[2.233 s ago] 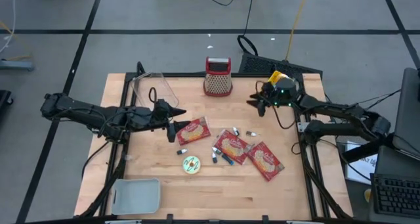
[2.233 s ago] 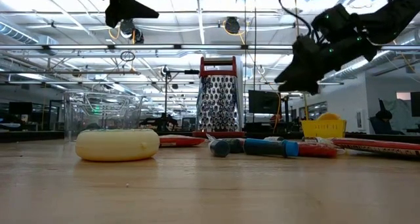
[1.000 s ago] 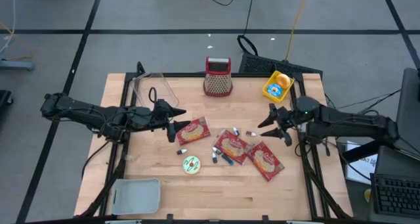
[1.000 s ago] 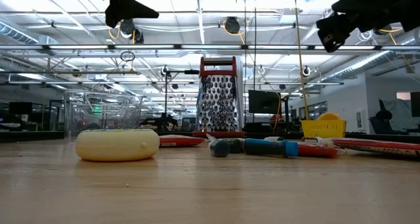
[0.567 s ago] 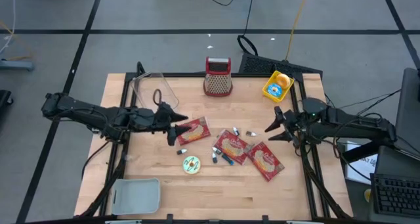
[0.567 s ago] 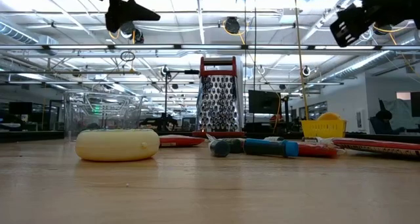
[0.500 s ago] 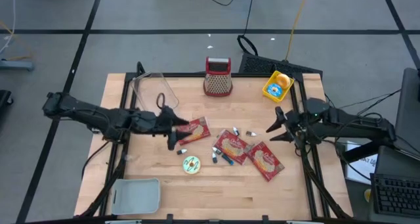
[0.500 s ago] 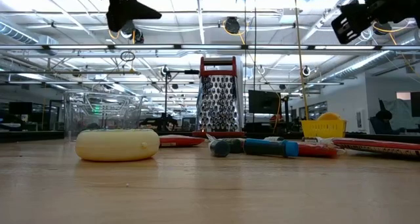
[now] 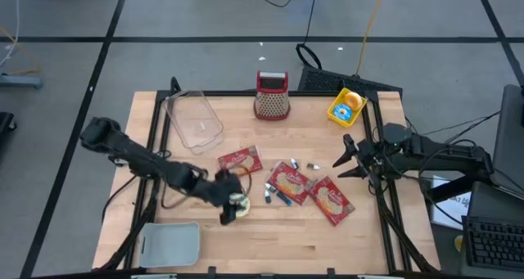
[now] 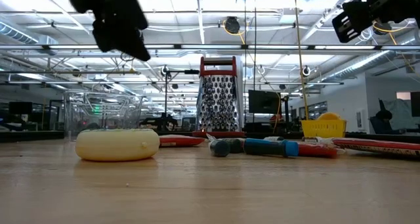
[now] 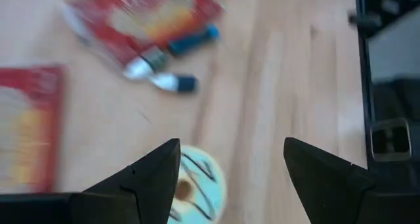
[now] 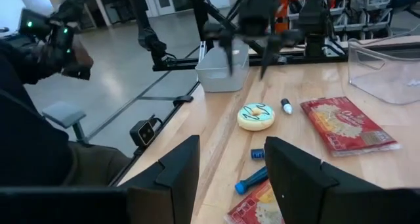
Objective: Pick & Place Food Item
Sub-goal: Put the sky blue donut into the yellow bin
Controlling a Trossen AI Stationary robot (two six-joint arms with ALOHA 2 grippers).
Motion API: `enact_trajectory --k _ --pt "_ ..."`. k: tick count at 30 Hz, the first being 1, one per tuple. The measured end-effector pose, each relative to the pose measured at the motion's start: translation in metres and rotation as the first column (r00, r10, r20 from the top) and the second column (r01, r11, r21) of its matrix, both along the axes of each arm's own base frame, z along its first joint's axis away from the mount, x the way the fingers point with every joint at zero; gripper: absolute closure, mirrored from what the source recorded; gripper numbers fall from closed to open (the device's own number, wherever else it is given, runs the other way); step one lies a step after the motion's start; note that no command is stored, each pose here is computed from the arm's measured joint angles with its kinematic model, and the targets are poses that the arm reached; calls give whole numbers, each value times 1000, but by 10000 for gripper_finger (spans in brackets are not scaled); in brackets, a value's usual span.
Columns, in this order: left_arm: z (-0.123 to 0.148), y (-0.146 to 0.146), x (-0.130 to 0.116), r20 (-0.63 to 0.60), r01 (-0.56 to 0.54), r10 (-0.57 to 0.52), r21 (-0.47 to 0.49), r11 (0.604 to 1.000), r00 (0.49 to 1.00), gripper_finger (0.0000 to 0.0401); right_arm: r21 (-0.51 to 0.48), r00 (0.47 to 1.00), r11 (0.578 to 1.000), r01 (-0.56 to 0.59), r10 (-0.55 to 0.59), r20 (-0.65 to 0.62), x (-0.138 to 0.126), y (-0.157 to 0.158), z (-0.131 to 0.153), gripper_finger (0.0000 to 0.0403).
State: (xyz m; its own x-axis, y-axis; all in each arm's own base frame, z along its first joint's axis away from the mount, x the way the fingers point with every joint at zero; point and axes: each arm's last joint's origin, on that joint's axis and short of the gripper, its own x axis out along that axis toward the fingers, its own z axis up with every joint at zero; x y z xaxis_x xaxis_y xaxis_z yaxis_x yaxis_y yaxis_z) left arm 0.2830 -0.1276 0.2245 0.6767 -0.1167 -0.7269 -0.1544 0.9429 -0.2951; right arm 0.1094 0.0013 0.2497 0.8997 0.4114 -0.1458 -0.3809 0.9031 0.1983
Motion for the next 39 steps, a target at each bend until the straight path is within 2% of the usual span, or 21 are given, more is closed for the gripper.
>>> enact_trajectory --k 3,5,10,15,22,25,29,36,39 --pt "-21 -17 4 -65 86 -83 52 995 994 125 0 1000 1000 2 -2 6 3 0 -9 243" --pt "-33 -25 5 -94 107 -100 64 992 990 125 1 1000 1000 3 -3 28 5 -1 -14 243" --pt "-55 -33 8 -156 74 -65 54 996 986 125 -4 995 1000 6 -5 103 7 -1 -16 243" --pt "-58 -39 6 -164 38 -34 19 999 986 126 -4 993 1000 5 -5 115 7 -1 -15 243" --pt "-57 -57 4 -111 79 -83 -38 996 990 126 15 994 1000 6 -8 105 7 -1 -15 243" --pt "-71 -60 0 -184 73 -75 -19 997 980 126 15 995 1000 6 -8 104 7 -1 -16 243" --pt "-88 -64 2 -253 75 -90 -66 995 963 126 15 995 1000 5 -6 104 7 -1 -16 243" --pt "-95 -60 5 -245 60 -54 15 998 968 126 15 995 1000 3 -5 105 7 -1 -15 243" --pt "-94 -54 7 -212 46 -24 102 994 977 126 15 995 1000 3 -5 105 7 -1 -15 243"
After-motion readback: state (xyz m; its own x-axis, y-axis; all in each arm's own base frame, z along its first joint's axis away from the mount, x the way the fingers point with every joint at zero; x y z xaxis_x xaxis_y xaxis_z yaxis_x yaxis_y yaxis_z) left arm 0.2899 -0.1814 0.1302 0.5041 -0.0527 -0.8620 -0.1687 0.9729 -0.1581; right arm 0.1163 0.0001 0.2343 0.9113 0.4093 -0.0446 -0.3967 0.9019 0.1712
